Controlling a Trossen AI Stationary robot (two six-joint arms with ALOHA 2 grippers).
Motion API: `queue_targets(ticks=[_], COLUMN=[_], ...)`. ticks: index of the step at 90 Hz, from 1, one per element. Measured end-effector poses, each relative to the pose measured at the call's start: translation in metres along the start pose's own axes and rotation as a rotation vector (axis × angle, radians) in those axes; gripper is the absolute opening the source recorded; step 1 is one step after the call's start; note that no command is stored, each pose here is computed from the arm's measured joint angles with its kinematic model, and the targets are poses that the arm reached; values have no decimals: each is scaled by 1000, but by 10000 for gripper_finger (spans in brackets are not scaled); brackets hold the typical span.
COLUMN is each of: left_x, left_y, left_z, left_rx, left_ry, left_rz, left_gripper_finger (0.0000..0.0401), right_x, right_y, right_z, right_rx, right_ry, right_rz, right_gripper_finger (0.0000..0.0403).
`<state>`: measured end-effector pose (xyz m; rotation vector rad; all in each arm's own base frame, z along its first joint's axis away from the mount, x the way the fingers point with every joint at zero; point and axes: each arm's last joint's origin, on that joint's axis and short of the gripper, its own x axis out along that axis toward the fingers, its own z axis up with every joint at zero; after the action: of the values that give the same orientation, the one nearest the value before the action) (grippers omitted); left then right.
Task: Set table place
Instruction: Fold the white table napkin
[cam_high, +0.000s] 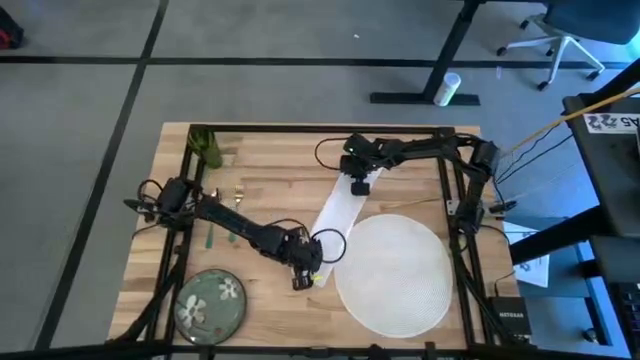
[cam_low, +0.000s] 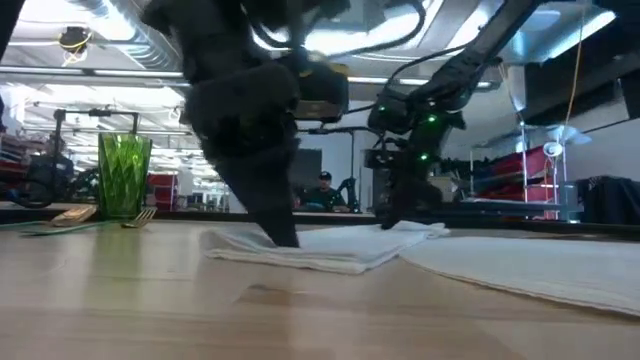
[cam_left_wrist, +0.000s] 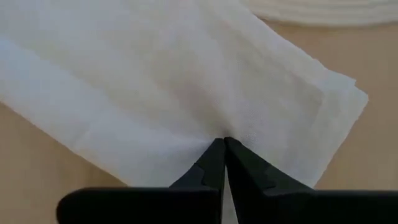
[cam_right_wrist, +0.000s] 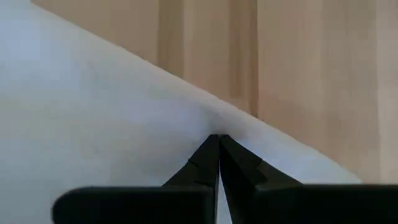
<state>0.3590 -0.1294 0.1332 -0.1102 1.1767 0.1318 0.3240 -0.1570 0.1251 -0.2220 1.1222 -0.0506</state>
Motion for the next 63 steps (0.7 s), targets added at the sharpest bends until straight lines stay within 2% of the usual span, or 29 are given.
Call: queue_targets(ticks=[18, 37, 49, 63], left_x=[-25, -56, -66, -65], left_y=[4, 21, 35, 45], left_z=[-14, -11, -4, 1], left_rx=[-46, -39, -2, 14], left_ry=[46, 0, -19, -9], left_rz=[156, 296, 316, 329], left_gripper_finger=[0, 0, 0, 0], right_x=[4, -11, -23, -21], right_y=[6, 9, 9, 6], right_z=[43, 76, 82, 63], right_rx=[-138, -252, -293, -296], right_ry=[-98, -160, -72, 117], right_rz=[35, 30, -8, -37], right_gripper_finger=[0, 0, 0, 0])
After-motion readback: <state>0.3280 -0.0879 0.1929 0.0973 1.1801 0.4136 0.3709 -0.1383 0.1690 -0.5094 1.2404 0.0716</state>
